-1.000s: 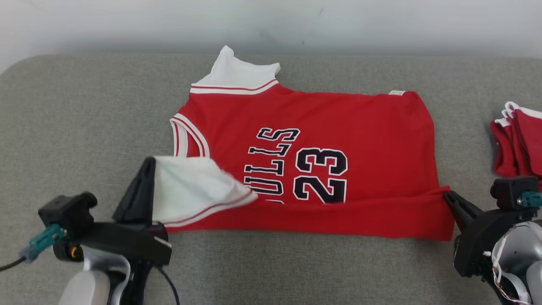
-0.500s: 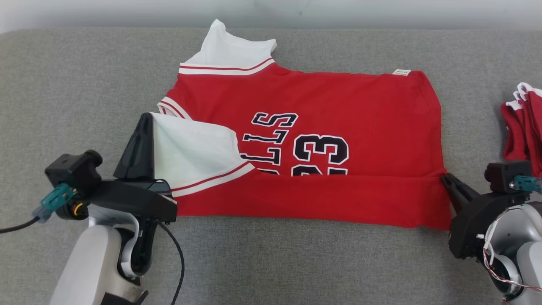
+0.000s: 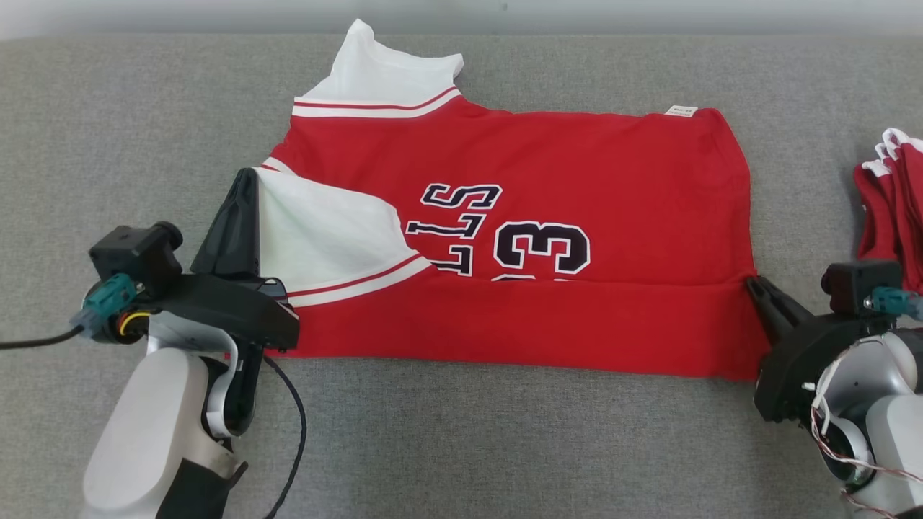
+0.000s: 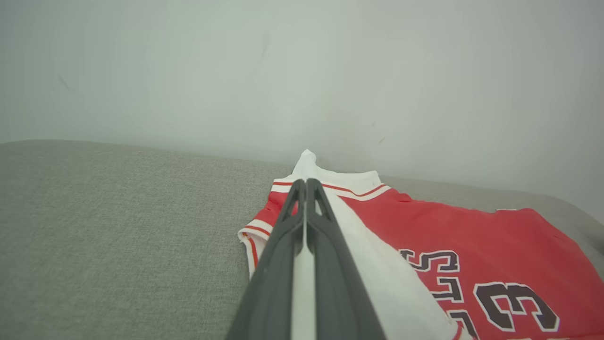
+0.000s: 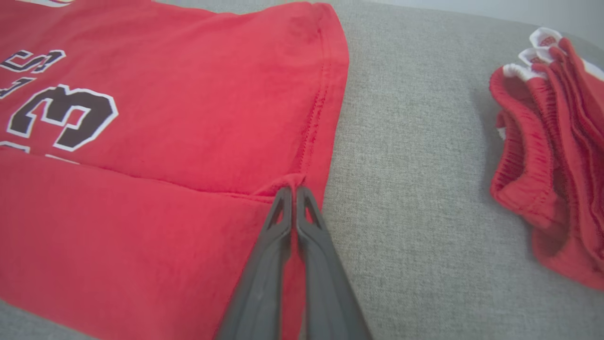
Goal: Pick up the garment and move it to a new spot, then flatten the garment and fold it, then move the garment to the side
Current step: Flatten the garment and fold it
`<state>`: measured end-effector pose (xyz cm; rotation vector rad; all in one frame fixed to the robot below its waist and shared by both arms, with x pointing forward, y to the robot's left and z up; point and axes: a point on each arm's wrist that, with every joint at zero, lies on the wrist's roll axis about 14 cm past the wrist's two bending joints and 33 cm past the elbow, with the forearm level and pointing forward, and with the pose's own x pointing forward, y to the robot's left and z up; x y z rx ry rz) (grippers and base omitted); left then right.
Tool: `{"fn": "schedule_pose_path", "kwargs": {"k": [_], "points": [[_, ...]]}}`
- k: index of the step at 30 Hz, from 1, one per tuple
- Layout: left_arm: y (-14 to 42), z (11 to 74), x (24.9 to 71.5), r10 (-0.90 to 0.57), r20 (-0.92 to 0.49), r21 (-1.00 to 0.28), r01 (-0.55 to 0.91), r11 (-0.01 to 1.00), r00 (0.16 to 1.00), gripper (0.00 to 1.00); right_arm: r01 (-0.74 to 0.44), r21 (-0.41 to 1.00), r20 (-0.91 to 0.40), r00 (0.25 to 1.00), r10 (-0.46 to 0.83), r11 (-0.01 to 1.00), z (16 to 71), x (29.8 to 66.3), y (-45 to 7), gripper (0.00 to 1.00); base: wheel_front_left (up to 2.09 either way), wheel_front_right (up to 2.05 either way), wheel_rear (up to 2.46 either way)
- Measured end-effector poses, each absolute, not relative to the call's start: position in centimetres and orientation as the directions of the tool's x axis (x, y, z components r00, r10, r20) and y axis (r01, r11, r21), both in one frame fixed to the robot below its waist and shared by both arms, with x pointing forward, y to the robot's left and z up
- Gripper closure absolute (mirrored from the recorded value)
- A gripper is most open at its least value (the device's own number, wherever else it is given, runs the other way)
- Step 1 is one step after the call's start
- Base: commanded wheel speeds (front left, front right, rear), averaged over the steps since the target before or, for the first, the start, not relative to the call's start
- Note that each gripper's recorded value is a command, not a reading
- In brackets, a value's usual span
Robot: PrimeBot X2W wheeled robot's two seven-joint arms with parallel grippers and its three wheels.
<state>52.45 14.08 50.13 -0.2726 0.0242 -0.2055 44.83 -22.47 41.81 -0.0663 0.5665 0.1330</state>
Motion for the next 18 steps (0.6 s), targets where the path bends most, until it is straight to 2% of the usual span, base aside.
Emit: {"fn": "schedule_pose_path", "kwargs": {"k": [2, 3, 4, 5, 11, 18], "points": [[13.9, 49.6, 52.6, -0.213, -0.019, -0.26, 0.201, 0.944, 0.977, 1.0, -0.134, -0.023, -0.536, 0.838, 0.101, 0.991, 41.7, 45.1, -22.6, 1.0, 0.0, 0.0, 0.0], [13.9, 49.3, 52.5, -0.213, -0.028, -0.256, 0.199, 0.946, 0.977, 1.0, -0.13, -0.019, -0.541, 0.835, 0.099, 0.991, 41.5, 45.0, -22.5, 0.53, 0.0, 0.0, 0.0], [14.0, 49.3, 52.5, -0.209, -0.029, -0.242, 0.196, 0.95, 0.977, 0.49, -0.119, -0.011, -0.539, 0.837, 0.095, 0.993, 41.4, 45.0, -22.6, 0.0, 0.0, 0.0, 0.0], [14.4, 49.5, 52.7, -0.193, -0.025, -0.223, 0.183, 0.958, 0.981, 0.0, -0.118, -0.012, -0.537, 0.839, 0.093, 0.993, 41.5, 45.0, -22.6, 0.0, 0.0, 0.0, 0.0], [16.2, 48.7, 51.7, -0.159, -0.076, -0.132, 0.148, 0.98, 0.984, 0.0, -0.1, -0.023, -0.51, 0.857, 0.074, 0.995, 42.9, 44.9, -23.1, 0.0, 0.0, 0.0, 0.0], [17.8, 44.8, 47.3, -0.13, -0.259, -0.087, 0.111, 0.99, 0.957, 0.0, -0.072, -0.036, -0.515, 0.856, 0.043, 0.997, 44.3, 42.5, -23.9, 0.0, 0.0, 0.0, 0.0]]}}
